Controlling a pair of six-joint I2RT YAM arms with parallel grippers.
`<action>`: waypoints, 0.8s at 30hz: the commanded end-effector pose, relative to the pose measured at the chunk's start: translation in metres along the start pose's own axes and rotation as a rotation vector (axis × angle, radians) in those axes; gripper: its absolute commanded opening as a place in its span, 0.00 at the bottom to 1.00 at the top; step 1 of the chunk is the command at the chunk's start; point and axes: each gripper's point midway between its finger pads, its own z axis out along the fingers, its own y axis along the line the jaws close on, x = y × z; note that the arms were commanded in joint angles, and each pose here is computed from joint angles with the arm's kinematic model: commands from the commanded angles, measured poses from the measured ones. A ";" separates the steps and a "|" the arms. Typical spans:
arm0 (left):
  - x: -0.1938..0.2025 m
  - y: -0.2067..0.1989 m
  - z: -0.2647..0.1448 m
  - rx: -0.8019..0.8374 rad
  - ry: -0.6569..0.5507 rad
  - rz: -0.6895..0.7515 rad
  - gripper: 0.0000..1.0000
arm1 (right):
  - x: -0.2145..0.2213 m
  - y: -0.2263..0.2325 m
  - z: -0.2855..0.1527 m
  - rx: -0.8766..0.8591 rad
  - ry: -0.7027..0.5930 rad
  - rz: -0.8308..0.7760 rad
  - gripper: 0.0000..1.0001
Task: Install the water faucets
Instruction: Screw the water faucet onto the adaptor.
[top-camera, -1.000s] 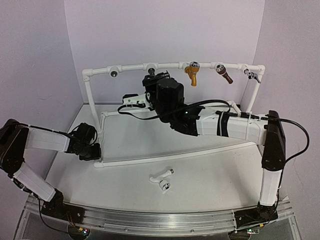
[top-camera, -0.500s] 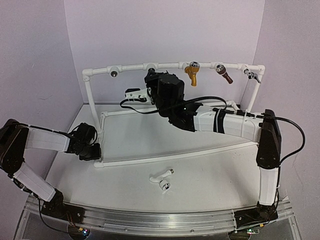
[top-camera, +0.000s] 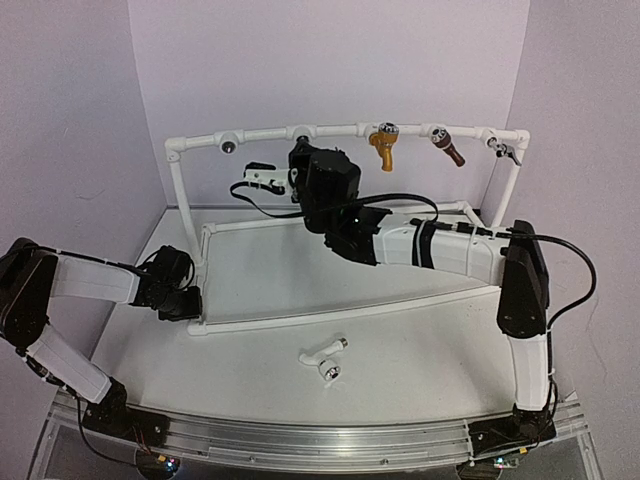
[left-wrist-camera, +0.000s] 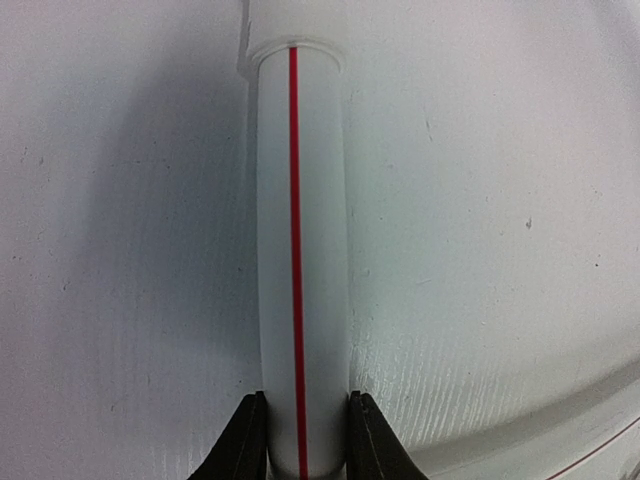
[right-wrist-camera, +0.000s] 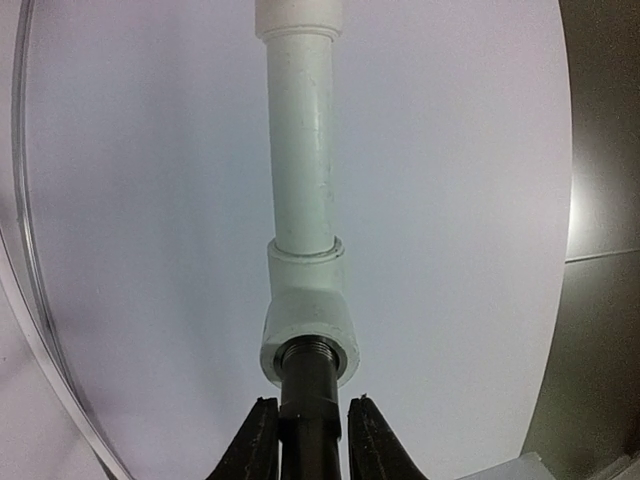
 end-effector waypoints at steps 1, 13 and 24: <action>0.012 -0.057 -0.005 0.253 0.051 0.077 0.00 | 0.020 -0.001 0.015 0.038 0.100 0.272 0.03; 0.012 -0.057 -0.005 0.254 0.051 0.078 0.00 | 0.038 -0.025 0.009 0.117 0.125 1.183 0.00; 0.012 -0.057 -0.006 0.257 0.051 0.078 0.00 | 0.033 -0.019 -0.004 -0.006 0.011 2.369 0.00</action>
